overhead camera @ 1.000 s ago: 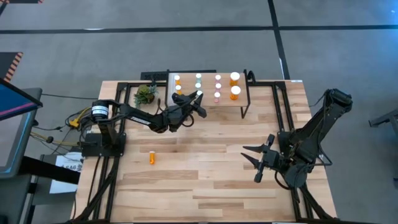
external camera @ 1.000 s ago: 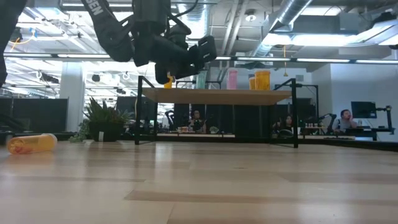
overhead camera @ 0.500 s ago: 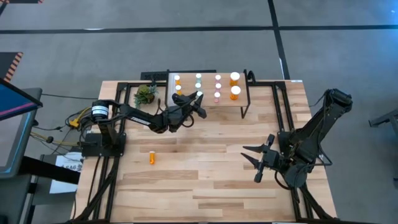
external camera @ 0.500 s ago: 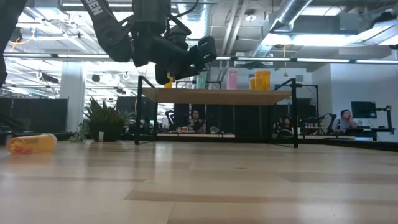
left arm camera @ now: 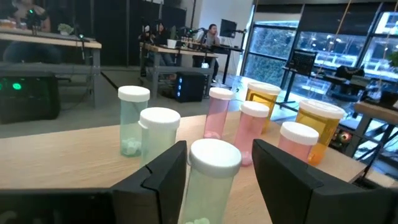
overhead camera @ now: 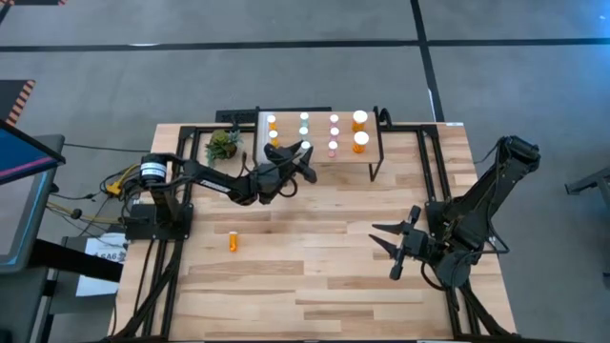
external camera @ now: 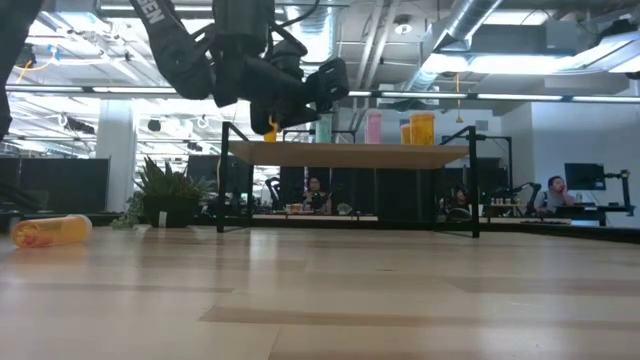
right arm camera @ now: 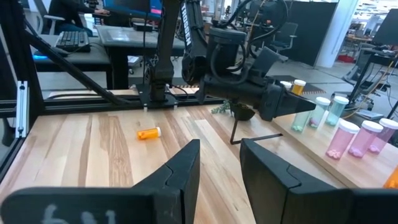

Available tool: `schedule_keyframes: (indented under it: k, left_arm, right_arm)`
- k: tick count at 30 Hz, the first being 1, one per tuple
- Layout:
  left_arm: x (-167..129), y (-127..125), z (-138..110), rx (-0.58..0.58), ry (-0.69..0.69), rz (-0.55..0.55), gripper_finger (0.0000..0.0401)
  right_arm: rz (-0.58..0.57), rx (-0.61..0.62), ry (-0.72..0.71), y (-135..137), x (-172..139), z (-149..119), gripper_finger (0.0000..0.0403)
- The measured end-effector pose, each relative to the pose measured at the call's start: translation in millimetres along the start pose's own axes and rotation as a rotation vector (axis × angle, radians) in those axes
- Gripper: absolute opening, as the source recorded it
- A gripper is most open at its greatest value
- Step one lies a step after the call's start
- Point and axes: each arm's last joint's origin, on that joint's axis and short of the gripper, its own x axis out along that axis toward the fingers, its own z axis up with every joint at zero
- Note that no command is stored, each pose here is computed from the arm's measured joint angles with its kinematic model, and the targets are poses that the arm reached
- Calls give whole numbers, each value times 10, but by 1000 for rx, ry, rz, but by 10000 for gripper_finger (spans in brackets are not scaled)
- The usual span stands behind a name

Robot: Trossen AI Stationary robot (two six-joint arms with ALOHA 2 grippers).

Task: Pick and place medicine bottles onto shelf by color
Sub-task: Put the green pill bottle on the shelf aligned with the other green pill bottles, then put the small orange pill bottle on the shelf aligned with the other orange pill bottles

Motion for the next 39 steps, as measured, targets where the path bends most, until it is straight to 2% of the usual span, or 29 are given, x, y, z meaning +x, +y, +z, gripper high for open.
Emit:
schedule_keyframes:
  k: [17,27,29,31,34,39]
  left_arm:
    - [-114,-100,47,135,-45,37,207]
    - [-273,-152,370,208,-97,74,227]
    - [-375,-203,478,204,-113,61,228]
    - [-543,-295,614,217,-135,-1,229]
    - [-859,-440,791,308,-148,-111,229]
    - [-1369,-514,915,446,-32,-165,229]
  right_arm:
    - [7,9,2,2,-2,-2,141]
    - [7,16,2,2,-2,-1,144]
    - [7,16,2,2,-2,-1,144]
    - [7,22,2,2,-2,-2,144]
    - [7,21,3,2,-2,-3,144]
    - [6,13,6,-2,-2,-11,145]
